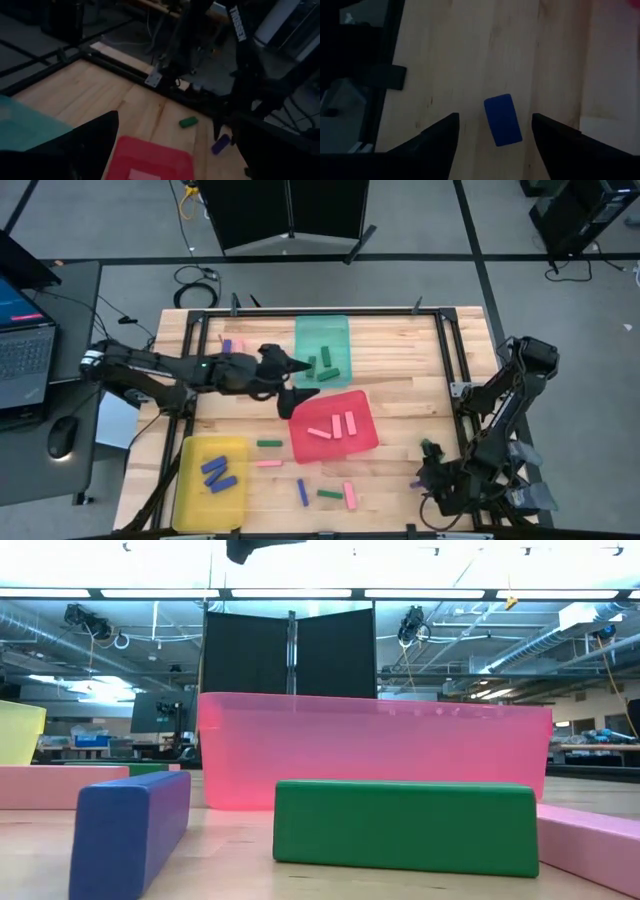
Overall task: Sort blocks
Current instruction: Put the blue block into the yellow bin, then put the green block into the green bin, then put the pink block into the pink bin
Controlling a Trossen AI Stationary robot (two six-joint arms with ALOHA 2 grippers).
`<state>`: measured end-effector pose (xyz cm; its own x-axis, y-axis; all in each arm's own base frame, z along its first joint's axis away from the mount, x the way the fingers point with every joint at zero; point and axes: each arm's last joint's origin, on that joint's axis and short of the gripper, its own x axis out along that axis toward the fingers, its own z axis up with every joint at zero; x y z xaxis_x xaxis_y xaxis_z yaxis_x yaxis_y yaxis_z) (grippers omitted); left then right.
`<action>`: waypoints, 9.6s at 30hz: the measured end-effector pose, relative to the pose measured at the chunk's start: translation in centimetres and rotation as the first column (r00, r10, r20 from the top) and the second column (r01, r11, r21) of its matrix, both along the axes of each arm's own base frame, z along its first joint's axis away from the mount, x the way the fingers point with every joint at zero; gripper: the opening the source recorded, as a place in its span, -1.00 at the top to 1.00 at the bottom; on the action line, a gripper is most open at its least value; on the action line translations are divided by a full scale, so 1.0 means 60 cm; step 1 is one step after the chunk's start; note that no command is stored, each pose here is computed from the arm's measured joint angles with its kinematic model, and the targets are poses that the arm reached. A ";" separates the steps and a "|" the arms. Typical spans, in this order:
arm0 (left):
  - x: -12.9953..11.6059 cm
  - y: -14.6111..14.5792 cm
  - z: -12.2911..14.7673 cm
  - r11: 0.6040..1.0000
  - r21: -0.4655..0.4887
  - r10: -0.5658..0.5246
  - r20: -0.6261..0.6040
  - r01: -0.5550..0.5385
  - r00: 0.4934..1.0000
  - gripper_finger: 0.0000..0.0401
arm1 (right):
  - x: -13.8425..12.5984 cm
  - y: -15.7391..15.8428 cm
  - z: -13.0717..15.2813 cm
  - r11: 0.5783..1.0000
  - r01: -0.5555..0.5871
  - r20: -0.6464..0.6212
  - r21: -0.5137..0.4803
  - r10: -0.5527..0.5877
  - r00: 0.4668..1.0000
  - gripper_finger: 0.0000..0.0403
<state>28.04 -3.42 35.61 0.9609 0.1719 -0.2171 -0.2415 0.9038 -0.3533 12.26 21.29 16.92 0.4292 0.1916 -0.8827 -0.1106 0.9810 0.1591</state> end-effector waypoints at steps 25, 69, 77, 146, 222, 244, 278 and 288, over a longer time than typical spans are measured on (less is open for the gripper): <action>-0.027 -0.048 0.024 0.995 0.011 -0.096 0.070 0.095 0.993 -0.95 | 0.035 0.006 -0.018 0.999 -0.013 0.081 -0.032 0.016 0.997 0.67; -0.169 -0.099 0.105 0.989 0.113 -0.125 0.251 0.099 0.960 -0.95 | 0.594 -0.088 0.056 0.988 -0.116 0.845 -0.102 0.147 0.514 0.67; -0.169 -0.099 0.104 0.989 0.113 -0.120 0.245 0.094 0.962 -0.95 | 0.684 -0.087 0.017 0.991 -0.133 0.866 -0.021 0.084 0.493 0.67; -0.008 -0.103 -0.251 0.971 -0.044 -0.136 -0.909 0.234 0.393 -0.95 | 0.128 -0.198 0.086 0.907 0.405 0.963 0.117 -0.204 0.178 -0.02; 0.054 0.074 -0.180 0.973 0.229 0.152 -0.725 0.027 0.671 0.68 | 0.115 -0.180 0.087 0.891 0.438 0.957 0.122 -0.222 0.186 -0.02; 0.097 0.200 -0.209 0.959 0.175 0.284 -0.598 -0.223 0.750 -0.39 | 0.116 -0.179 0.088 0.890 0.434 0.954 0.140 -0.238 0.182 -0.02; -0.041 -0.118 -0.030 0.918 0.335 0.276 -0.159 -0.212 0.948 -0.45 | 0.282 -0.094 0.110 0.990 0.142 0.803 -0.016 -0.072 0.592 -0.02; -0.060 -0.146 -0.023 0.919 0.302 0.294 -0.096 -0.253 0.951 -0.45 | 0.426 -0.048 0.087 0.994 0.082 0.741 -0.071 -0.002 0.672 -0.02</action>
<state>24.47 -12.19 34.25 0.8319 0.4973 -0.2463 -0.5211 0.8526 -0.0387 37.83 18.39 22.12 0.9537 0.0937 -0.2856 -0.1112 0.9928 -0.0454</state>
